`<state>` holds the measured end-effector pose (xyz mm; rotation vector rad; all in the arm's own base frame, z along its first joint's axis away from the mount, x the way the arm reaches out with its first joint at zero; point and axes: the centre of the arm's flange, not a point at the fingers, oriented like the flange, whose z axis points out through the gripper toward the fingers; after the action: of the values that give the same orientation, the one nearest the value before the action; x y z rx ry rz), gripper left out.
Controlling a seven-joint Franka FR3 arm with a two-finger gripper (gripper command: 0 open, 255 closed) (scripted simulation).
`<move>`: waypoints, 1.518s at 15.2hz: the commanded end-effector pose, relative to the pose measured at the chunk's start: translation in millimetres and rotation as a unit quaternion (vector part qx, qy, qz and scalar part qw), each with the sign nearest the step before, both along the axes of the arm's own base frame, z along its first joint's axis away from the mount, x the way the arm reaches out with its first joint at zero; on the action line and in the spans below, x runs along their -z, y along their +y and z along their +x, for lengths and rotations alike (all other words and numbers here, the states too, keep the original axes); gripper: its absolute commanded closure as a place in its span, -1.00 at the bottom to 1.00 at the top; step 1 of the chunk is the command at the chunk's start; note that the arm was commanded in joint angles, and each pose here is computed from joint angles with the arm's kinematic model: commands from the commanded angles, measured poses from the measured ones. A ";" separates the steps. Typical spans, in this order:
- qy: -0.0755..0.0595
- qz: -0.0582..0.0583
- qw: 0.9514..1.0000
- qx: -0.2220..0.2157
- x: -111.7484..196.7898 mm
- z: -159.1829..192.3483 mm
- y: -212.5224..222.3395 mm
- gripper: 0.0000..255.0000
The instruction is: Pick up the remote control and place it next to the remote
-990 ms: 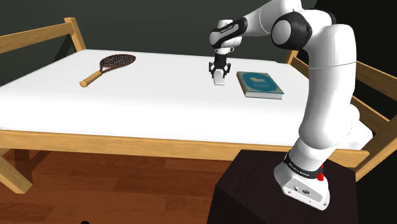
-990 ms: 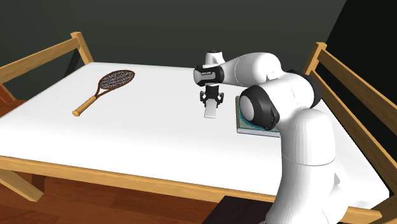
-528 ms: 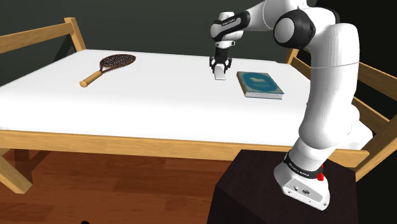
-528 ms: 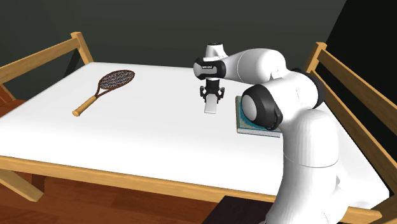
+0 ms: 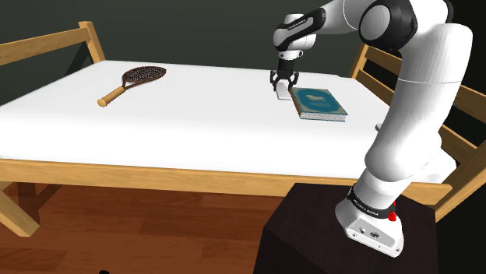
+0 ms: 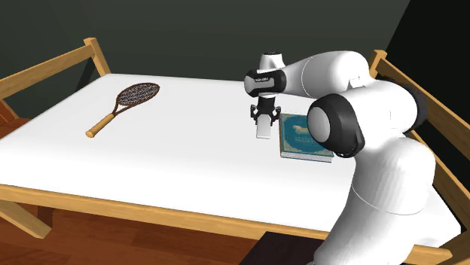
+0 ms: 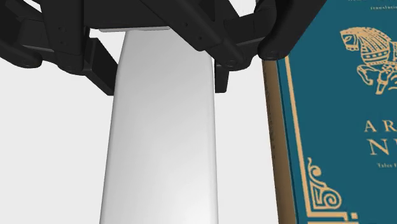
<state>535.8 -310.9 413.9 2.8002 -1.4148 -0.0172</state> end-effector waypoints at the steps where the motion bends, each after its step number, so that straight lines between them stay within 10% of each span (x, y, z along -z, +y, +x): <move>1: 0.000 0.000 1.000 0.000 -1.1 -27.4 -9.0 1.00; 23: 0.000 0.000 1.000 0.000 -1.8 -308.5 -82.2 1.00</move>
<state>242.6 -390.2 415.4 2.8007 -1.4154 -0.0169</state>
